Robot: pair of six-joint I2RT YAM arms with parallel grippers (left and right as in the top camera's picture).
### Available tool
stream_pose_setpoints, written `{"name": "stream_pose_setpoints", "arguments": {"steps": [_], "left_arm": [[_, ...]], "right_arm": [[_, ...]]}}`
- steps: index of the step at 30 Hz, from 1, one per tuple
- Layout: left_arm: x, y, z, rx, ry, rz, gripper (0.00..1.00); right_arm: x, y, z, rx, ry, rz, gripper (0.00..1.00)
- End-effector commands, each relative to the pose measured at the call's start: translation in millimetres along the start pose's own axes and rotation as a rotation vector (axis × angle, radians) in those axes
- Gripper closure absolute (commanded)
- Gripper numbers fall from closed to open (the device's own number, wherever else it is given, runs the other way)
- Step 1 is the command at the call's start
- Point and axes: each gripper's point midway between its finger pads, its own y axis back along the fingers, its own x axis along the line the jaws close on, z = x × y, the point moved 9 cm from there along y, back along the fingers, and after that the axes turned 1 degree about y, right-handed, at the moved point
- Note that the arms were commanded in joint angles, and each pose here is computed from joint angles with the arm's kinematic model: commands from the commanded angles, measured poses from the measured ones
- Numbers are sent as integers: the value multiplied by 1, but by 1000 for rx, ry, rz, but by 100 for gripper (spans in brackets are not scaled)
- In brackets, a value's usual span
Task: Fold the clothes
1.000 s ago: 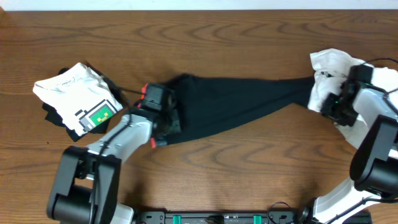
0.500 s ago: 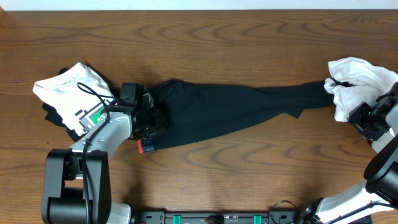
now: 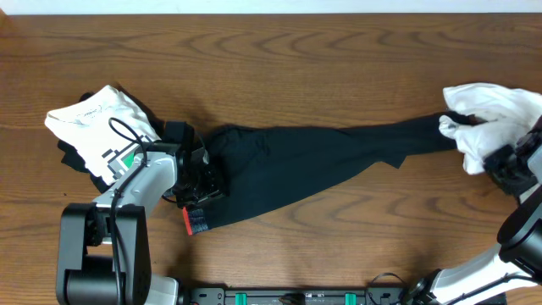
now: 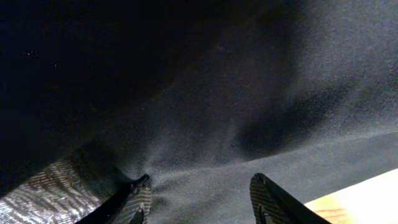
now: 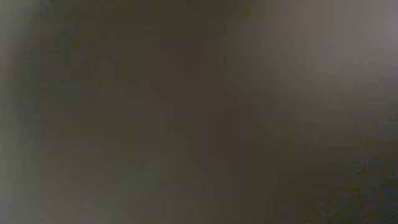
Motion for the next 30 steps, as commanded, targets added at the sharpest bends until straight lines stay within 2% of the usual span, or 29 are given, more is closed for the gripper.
{"name": "stream_pose_setpoints", "arguments": {"steps": [1, 4, 6, 10, 15, 21, 25, 30], "left_arm": [[32, -34, -17, 92, 13, 161, 45], [32, -34, -16, 85, 11, 161, 45], [32, -34, -16, 86, 11, 161, 45], [32, -34, -16, 86, 11, 161, 45], [32, -34, -16, 86, 11, 161, 45], [32, -34, -15, 81, 10, 159, 45], [31, -34, -13, 71, 6, 155, 45], [31, -34, -12, 65, 4, 153, 45]], "right_arm": [[23, 0, -1, 35, 114, 251, 62], [40, 9, -1, 26, 193, 343, 62], [45, 15, 2, 0, 201, 315, 63], [39, 28, 15, -95, 34, 161, 62], [38, 34, 30, -197, -107, 128, 60], [44, 41, 53, -359, -101, 152, 59], [40, 40, 63, -444, -121, 92, 57], [33, 23, 73, -490, -121, 46, 57]]}}
